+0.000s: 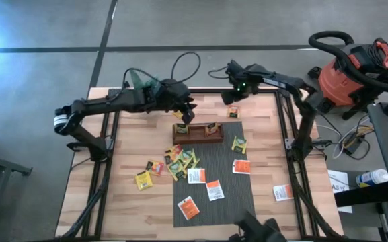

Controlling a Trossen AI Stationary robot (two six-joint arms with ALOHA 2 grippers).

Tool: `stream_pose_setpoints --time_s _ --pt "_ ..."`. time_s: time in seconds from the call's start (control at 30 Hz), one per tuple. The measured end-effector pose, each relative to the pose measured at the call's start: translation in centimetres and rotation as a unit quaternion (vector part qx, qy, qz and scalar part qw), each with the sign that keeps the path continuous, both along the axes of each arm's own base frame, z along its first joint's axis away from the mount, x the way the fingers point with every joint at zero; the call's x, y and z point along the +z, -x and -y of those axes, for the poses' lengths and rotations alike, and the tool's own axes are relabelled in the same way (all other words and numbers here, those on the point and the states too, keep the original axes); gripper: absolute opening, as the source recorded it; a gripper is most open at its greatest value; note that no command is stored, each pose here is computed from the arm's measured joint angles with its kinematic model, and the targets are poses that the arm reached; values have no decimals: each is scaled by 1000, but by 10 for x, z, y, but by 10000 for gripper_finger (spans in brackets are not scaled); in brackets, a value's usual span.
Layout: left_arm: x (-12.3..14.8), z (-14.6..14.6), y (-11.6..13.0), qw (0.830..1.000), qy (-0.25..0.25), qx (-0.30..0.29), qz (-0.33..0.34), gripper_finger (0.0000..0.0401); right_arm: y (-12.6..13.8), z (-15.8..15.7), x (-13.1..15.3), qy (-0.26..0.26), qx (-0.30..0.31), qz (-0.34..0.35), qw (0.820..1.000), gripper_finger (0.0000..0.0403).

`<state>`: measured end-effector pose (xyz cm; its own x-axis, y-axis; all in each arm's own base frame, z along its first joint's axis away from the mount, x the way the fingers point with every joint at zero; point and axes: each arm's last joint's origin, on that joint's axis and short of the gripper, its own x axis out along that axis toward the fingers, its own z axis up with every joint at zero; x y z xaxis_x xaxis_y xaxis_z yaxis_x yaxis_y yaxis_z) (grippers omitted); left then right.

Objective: Pick & Place Tea
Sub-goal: Put the orange tea bag into the right compartment of the wooden organizer

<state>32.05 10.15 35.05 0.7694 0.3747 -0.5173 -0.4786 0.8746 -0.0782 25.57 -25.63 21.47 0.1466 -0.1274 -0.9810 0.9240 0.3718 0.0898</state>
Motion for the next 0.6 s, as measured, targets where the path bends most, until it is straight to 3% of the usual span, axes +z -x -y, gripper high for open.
stream_pose_setpoints --time_s 0.13,0.27,0.6 --pt "0 -22 -22 997 61 -56 -5 135 15 -16 23 36 -8 10 999 43" --pt "-9 -48 -49 986 128 -106 -3 135 37 -33 19 22 -41 14 999 43" --pt "-53 -82 -111 984 126 -123 -39 135 69 -68 -15 -2 -122 72 990 43"
